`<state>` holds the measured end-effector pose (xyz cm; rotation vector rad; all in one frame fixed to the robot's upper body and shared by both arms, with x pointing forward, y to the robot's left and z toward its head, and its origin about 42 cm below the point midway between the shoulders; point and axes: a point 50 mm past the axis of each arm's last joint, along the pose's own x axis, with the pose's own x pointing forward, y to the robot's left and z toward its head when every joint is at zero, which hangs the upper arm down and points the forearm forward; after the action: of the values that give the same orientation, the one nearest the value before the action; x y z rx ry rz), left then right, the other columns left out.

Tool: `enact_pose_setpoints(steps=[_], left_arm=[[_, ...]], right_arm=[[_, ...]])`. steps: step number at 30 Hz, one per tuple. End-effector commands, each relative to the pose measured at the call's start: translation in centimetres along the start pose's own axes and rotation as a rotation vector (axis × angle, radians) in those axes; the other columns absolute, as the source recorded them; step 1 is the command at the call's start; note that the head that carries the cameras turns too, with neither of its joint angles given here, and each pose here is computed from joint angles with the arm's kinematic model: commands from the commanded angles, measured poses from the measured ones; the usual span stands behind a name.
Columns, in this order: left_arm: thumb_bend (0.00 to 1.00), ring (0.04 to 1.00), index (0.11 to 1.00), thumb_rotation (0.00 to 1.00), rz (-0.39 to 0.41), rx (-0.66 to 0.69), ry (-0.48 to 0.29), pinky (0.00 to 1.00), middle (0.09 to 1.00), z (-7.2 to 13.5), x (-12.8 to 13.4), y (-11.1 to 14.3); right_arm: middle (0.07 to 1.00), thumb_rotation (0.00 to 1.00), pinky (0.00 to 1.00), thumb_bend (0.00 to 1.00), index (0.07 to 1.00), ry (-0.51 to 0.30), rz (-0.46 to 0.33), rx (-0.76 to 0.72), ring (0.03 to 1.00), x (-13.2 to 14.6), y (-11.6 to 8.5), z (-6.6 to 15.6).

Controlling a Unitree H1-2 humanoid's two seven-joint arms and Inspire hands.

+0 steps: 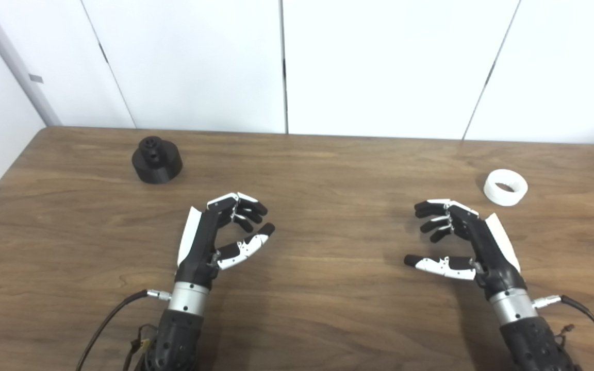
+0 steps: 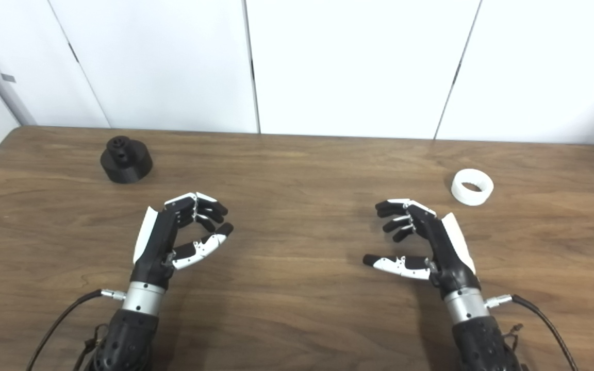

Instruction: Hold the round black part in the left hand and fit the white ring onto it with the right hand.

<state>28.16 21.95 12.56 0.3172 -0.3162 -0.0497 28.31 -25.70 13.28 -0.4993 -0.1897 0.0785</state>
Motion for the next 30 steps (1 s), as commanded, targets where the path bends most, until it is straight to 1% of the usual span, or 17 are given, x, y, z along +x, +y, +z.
enact_pose_setpoints(steps=[1,14,23,27,30], left_arm=[[0.51,0.542,0.491,0.04,0.013,0.009,-0.086,0.43,0.572,1.1,1.3,0.3],[0.51,0.535,0.491,0.04,0.008,0.009,-0.087,0.43,0.573,1.1,1.1,0.3],[0.51,0.529,0.491,0.04,0.001,-0.001,-0.085,0.41,0.572,1.1,1.3,-1.8],[0.51,0.537,0.492,0.04,-0.001,0.010,-0.079,0.42,0.583,0.9,1.3,-2.3],[0.51,0.539,0.492,0.04,0.006,0.016,-0.070,0.42,0.586,0.8,1.3,-2.6]], right_arm=[[0.670,0.00,0.47,0.69,0.674,-0.102,-0.044,-0.024,0.582,1.2,-1.2,1.6],[0.667,0.00,0.47,0.69,0.673,-0.099,-0.045,-0.026,0.578,1.0,-1.2,1.6],[0.692,0.00,0.49,0.66,0.686,-0.075,-0.040,-0.014,0.597,0.4,-2.9,0.4],[0.698,0.00,0.50,0.65,0.696,-0.039,-0.038,-0.013,0.604,0.3,-3.3,0.2],[0.704,0.00,0.51,0.65,0.701,-0.016,-0.036,-0.005,0.607,0.2,-3.3,0.4]])
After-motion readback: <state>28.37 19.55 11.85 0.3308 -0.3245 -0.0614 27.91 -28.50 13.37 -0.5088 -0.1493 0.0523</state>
